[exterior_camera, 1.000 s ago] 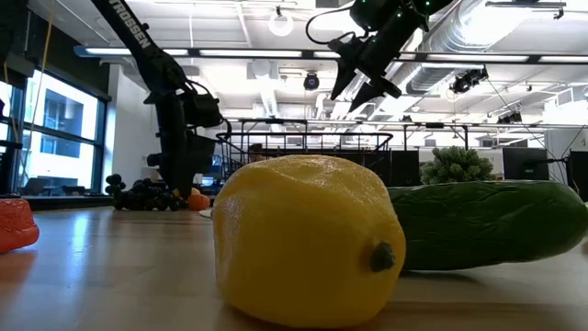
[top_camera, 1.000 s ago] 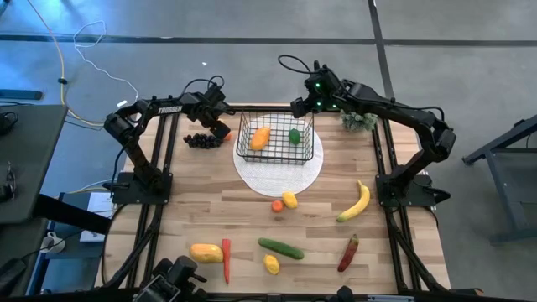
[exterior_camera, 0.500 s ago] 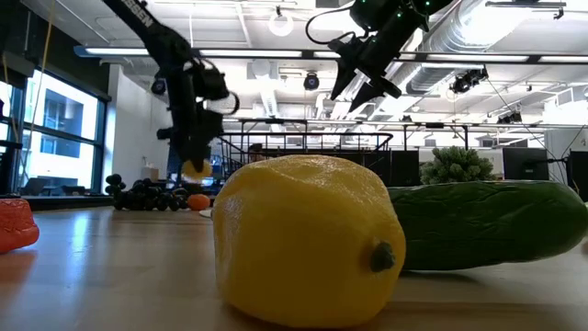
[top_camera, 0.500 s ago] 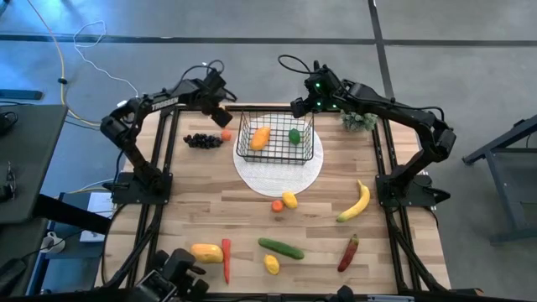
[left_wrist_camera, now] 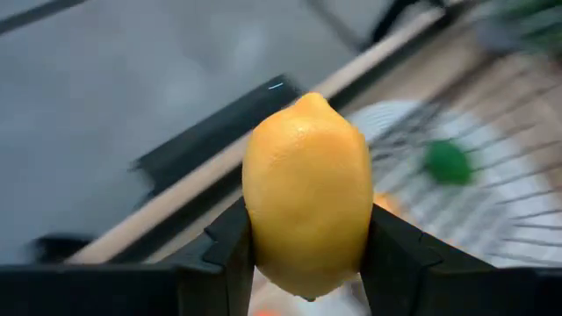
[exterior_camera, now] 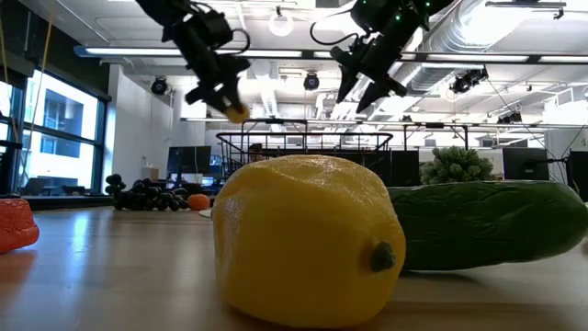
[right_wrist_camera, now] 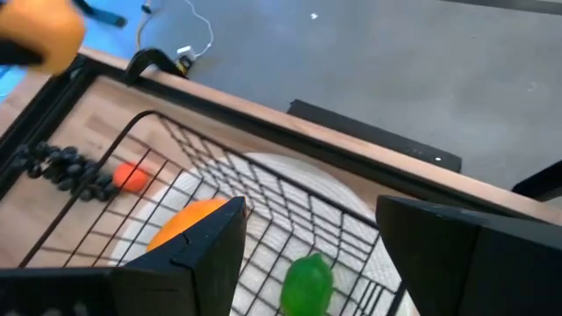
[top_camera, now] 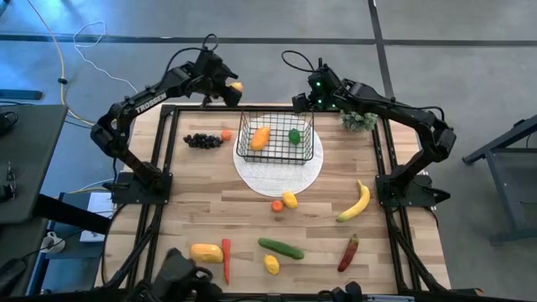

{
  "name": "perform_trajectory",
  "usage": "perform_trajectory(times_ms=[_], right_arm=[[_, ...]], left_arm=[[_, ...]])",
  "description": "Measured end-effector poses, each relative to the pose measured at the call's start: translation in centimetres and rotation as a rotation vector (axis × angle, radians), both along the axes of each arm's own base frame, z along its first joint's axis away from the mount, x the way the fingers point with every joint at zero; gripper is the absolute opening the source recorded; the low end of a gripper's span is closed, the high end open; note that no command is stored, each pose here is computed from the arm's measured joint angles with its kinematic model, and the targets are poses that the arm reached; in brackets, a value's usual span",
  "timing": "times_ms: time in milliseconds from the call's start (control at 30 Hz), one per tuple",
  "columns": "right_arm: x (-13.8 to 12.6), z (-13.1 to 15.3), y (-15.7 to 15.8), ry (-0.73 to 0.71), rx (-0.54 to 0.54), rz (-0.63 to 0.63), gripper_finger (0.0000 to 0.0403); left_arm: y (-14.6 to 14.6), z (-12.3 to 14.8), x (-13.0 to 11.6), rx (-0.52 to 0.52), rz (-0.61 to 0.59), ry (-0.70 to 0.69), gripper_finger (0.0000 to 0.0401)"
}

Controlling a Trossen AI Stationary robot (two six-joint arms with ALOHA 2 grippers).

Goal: Build produce basket
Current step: Put the top yellow lemon into the wire basket

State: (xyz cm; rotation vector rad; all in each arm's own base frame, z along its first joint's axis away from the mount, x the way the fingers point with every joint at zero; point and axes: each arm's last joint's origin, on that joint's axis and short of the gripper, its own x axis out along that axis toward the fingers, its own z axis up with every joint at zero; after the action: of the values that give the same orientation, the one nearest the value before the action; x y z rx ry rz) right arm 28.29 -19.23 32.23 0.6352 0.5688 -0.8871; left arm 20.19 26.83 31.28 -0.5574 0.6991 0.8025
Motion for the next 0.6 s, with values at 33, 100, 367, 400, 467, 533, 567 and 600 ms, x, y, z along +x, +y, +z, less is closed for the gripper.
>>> perform_trajectory(times_ms=[33, 100, 367, 400, 467, 533, 567, 600], right_arm=[[-0.1, 0.0, -0.1, 0.000, 0.000, -0.006, 0.0236], [-0.3, 0.0, -0.4, 0.000, -0.001, -0.015, 0.0236], [-1.0, 0.0, -1.5, 0.012, -0.012, -0.036, 0.0236], [-1.1, 0.0, -1.6, 0.013, -0.012, -0.039, 0.0236], [-1.2, 0.0, -1.7, 0.014, -0.013, -0.042, 0.0236], [-1.3, 0.0, -1.7, 0.016, -0.015, -0.041, 0.0236], [-1.3, 0.0, -1.7, 0.021, -0.019, -0.030, 0.0236], [-1.3, 0.0, -1.7, 0.024, -0.021, -0.025, 0.0236]], left_arm=[[-0.3, 0.1, 0.6, -0.007, -0.021, -0.030, 0.0144], [-1.0, 0.3, 1.8, -0.007, -0.061, -0.072, 0.0143], [-4.3, 1.2, 6.2, 0.073, -0.139, -0.162, 0.0155], [-4.6, 1.3, 6.7, 0.091, -0.143, -0.165, 0.0155], [-5.3, 1.3, 7.7, 0.121, -0.149, -0.167, 0.0155], [-5.8, 1.0, 8.5, 0.116, -0.158, -0.173, 0.0155], [-5.9, 0.8, 8.8, 0.112, -0.162, -0.177, 0.0155], [-6.1, 0.6, 9.3, 0.115, -0.174, -0.185, 0.0156]])
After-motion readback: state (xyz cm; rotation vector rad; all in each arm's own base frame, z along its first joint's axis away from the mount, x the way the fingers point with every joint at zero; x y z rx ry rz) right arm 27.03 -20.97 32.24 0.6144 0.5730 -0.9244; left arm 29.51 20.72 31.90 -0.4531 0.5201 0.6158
